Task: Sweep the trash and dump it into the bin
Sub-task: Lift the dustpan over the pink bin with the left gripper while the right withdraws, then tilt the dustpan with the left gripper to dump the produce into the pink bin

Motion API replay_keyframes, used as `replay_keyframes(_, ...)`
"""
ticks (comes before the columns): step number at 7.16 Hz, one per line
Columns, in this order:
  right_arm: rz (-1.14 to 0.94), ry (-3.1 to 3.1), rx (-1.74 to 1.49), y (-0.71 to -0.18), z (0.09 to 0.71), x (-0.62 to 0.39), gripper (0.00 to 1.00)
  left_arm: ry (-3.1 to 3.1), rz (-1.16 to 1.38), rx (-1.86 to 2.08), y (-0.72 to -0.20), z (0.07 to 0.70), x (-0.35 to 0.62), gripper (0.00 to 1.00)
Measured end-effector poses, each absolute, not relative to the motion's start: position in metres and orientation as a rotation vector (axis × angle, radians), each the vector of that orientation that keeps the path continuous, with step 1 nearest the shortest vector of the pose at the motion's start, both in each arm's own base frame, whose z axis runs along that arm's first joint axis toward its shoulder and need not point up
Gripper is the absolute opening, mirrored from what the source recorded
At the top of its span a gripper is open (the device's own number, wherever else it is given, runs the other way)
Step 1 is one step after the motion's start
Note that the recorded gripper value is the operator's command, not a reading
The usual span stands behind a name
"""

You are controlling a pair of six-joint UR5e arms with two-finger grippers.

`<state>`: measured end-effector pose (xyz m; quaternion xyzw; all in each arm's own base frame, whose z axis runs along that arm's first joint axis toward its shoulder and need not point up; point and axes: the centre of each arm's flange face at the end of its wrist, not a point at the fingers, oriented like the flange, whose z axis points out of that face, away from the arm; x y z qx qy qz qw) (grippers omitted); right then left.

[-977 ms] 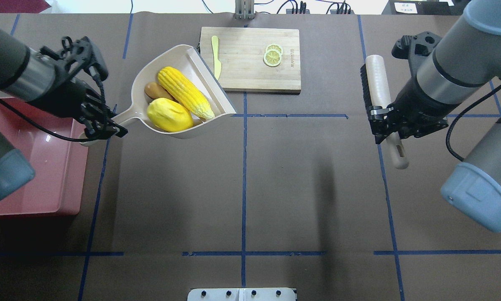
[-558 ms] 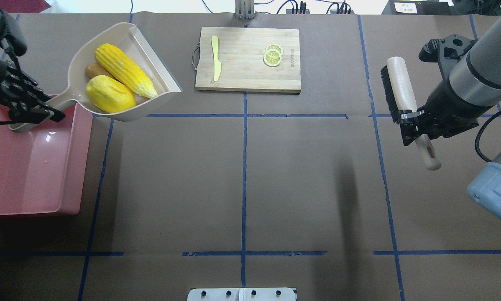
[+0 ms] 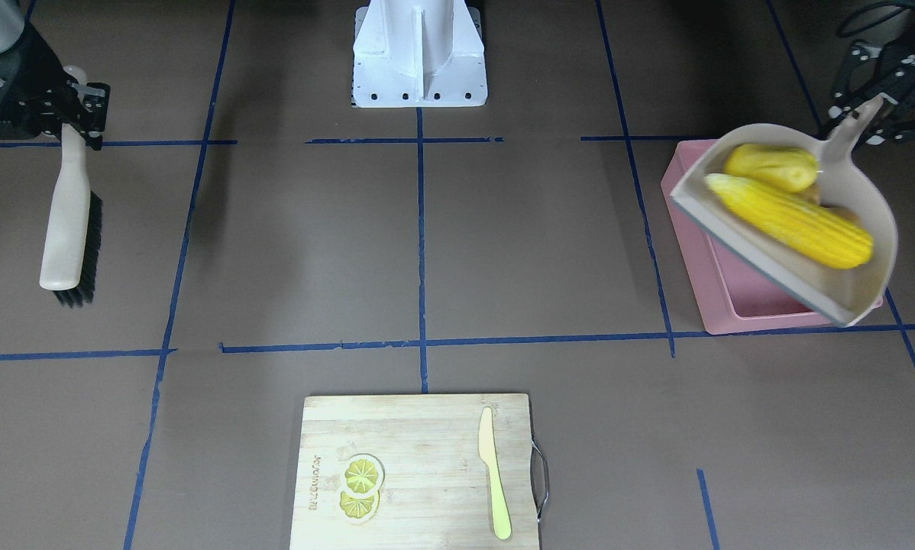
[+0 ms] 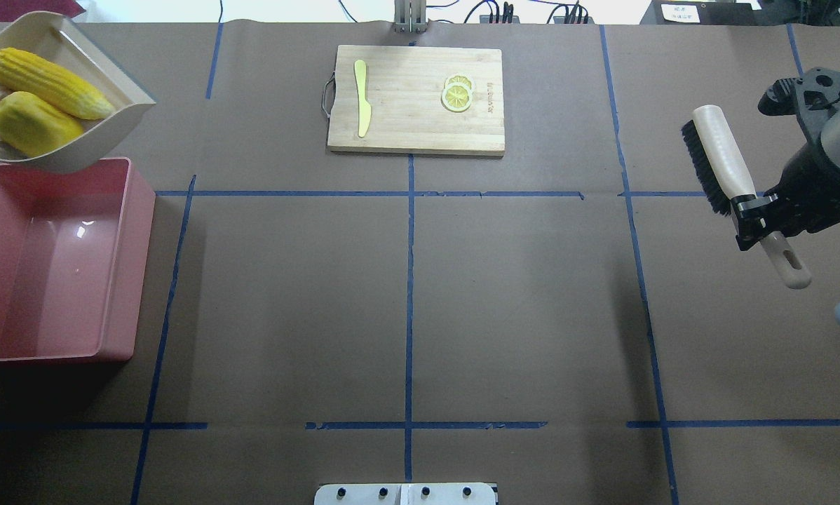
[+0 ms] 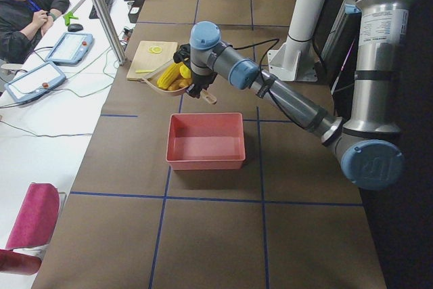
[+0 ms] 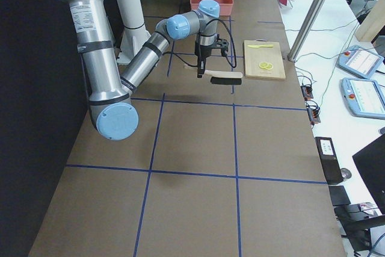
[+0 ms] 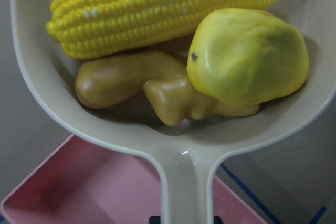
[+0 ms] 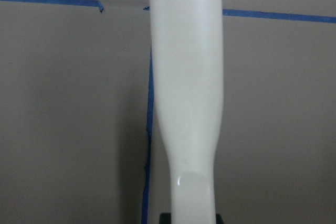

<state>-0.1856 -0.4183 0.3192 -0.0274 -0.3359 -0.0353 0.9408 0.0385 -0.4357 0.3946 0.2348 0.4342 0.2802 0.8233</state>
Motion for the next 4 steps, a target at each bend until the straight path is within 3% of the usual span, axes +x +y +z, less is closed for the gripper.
replay_keyframes(4,-0.090,-0.690,-0.107,-0.409,0.343,-0.179,0.01,0.822,0.654,0.485,-0.389,0.481,-0.020,0.03)
